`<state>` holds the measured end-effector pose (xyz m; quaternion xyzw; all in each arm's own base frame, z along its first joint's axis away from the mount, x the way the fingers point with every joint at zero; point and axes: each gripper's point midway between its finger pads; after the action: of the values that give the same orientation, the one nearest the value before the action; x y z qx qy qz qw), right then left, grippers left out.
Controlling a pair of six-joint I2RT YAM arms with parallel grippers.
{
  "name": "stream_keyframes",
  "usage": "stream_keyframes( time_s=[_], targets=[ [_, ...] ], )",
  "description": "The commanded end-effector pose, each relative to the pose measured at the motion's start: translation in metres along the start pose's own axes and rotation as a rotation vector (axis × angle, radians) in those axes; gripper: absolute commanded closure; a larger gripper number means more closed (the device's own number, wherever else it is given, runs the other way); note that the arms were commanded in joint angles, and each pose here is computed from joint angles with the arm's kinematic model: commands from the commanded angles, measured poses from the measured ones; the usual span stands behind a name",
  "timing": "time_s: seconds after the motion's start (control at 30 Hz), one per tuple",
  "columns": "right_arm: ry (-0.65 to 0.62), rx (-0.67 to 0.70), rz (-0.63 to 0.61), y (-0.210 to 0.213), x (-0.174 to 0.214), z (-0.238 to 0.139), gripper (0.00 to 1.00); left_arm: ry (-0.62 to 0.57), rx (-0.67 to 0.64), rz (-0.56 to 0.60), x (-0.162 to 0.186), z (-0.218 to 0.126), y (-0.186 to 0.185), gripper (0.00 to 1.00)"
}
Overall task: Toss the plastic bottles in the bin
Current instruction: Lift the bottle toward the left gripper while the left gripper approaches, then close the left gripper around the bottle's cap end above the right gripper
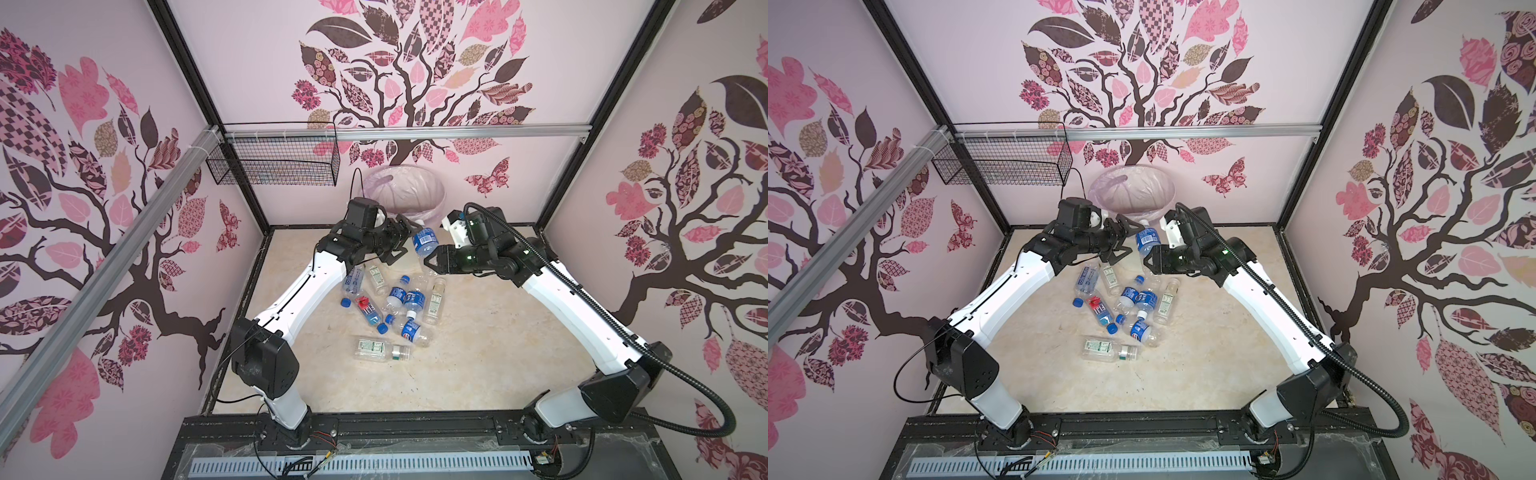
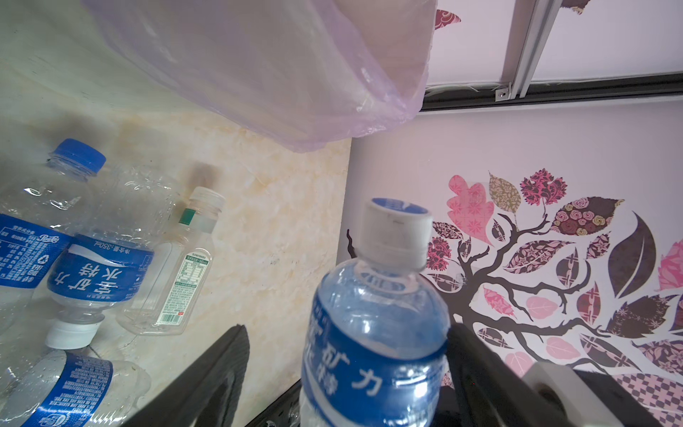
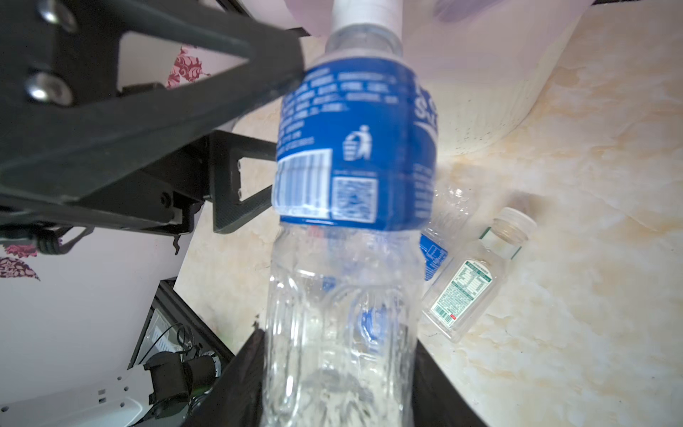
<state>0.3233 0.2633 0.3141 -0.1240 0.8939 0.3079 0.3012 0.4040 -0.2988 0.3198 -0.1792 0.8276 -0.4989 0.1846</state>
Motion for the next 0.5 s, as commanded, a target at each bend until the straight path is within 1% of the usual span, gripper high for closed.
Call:
stream_keyframes(
  time_s=[0.0, 0.17, 0.37, 0.47],
  targets=[
    [-0.005, -0.050, -0.036, 0.0178, -0.0064, 0.0016, 0.56, -0.018, 0.021, 0.043, 0.0008, -0.0040, -0.0137, 0.16],
    [0.006, -0.054, -0.036, 0.0181, -0.0037, 0.0063, 0.56, -0.010, 0.020, 0.050, 0.0084, -0.0002, -0.0163, 0.19],
    [0.009, -0.047, -0.033, 0.0164, -0.0026, 0.0084, 0.56, -0.022, 0.004, 0.040, 0.0093, -0.0002, -0.0118, 0.33],
    [0.010, -0.055, -0.034, 0.0179, -0.0025, 0.0077, 0.56, -0.023, 0.001, 0.037, 0.0095, 0.0002, -0.0107, 0.37]
  ],
)
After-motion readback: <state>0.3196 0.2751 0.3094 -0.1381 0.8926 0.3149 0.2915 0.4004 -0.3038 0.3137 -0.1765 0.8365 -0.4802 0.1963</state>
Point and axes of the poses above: each gripper's point midway between its finger pads, its own z axis out along the fingers, its own y axis along the line the jaws close on, x = y × z, and after that the axes turned 1 degree about -z, right-handed
